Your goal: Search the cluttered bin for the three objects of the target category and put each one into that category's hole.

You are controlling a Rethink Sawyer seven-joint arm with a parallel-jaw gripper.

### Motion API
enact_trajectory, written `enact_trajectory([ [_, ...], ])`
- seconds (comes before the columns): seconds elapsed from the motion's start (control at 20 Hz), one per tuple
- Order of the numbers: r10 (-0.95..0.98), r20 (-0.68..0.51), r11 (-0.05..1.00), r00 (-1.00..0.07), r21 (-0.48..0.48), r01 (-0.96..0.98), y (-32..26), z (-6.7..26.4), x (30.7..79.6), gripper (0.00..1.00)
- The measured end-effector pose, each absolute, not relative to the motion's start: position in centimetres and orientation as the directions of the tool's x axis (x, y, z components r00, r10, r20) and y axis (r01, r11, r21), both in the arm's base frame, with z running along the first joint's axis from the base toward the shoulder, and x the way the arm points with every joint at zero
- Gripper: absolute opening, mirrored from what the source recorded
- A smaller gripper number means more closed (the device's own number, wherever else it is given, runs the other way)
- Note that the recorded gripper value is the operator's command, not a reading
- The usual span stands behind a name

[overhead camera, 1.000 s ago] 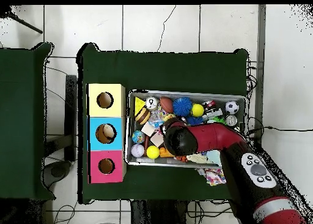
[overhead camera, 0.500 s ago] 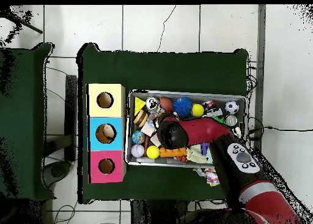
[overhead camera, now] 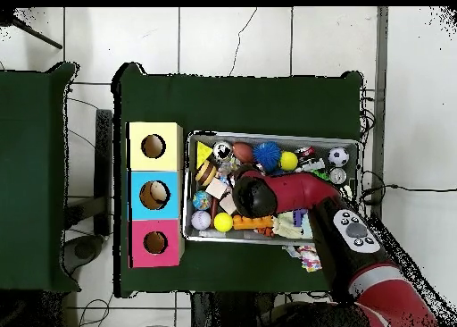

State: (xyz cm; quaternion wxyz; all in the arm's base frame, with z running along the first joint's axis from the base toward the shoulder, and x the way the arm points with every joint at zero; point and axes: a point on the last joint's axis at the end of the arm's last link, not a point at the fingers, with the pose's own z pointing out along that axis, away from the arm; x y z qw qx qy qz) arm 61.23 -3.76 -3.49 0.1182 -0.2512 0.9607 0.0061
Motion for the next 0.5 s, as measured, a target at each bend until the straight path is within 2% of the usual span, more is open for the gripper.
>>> enact_trajectory([
  [0.5, -0.486, -0.170, 0.874, -0.857, -0.087, -0.479, -6.4, -4.3, 59.2, 1.00],
])
